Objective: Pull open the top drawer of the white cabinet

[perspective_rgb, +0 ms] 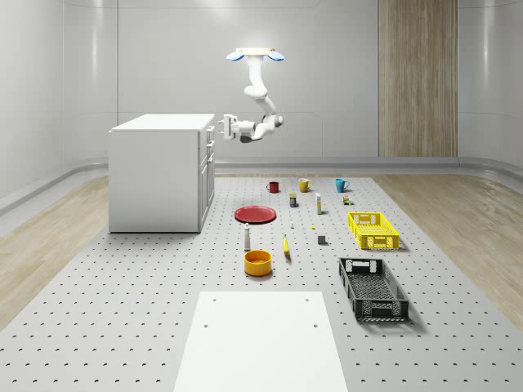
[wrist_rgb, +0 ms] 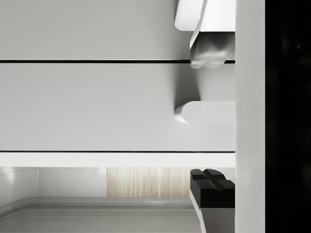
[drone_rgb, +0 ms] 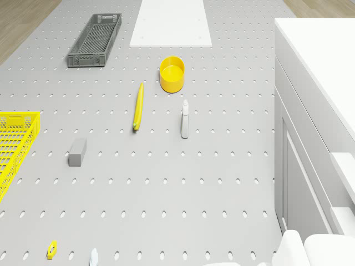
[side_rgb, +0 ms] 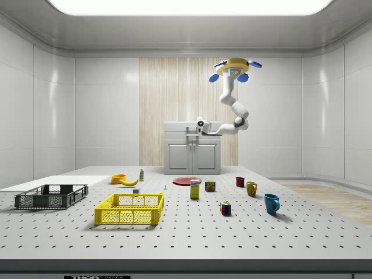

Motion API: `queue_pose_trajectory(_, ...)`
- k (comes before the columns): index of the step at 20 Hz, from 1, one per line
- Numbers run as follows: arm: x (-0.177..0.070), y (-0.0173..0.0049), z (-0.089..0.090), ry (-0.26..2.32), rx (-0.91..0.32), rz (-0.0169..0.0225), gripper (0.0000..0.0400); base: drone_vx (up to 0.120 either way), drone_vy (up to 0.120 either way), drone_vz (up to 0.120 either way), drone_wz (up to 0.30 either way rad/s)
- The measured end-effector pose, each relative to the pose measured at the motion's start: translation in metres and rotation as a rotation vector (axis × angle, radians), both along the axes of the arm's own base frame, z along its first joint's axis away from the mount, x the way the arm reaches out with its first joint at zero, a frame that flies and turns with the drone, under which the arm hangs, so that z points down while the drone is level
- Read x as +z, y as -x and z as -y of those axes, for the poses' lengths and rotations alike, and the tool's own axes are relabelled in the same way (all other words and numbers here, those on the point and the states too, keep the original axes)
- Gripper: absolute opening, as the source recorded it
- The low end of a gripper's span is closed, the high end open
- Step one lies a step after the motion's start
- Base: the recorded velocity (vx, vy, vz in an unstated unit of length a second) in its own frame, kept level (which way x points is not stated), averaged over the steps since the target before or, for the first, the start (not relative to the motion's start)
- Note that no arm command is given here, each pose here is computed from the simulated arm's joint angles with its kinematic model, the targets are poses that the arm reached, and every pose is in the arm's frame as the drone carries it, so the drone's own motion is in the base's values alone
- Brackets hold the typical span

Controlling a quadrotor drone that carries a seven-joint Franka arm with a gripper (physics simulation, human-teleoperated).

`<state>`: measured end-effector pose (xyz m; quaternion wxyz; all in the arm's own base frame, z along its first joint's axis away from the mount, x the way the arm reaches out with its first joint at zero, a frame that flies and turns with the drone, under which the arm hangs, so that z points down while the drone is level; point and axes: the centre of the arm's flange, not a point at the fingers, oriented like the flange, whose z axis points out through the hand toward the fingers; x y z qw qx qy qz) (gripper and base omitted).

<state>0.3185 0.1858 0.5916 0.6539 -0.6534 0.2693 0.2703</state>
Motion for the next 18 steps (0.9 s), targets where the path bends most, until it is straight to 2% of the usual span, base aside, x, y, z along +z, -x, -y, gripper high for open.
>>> queue_pose_trajectory(3,0.000,-0.0121,-0.002,0.000,0.000,0.0000,0.0305,0.000,0.000,0.000,0.000)
queue_pose_trajectory(5,0.000,-0.0189,-0.002,0.000,0.000,0.0001,0.0305,0.000,0.000,0.000,0.000)
queue_pose_trajectory(11,0.000,-0.0333,-0.004,0.000,0.000,0.0003,0.0305,0.000,0.000,0.000,0.000)
queue_pose_trajectory(14,0.000,-0.0381,-0.006,0.000,0.000,0.0004,0.0305,0.000,0.000,0.000,0.000)
queue_pose_trajectory(18,0.000,-0.0413,-0.013,0.000,0.000,0.0005,0.0305,0.000,0.000,0.000,0.000)
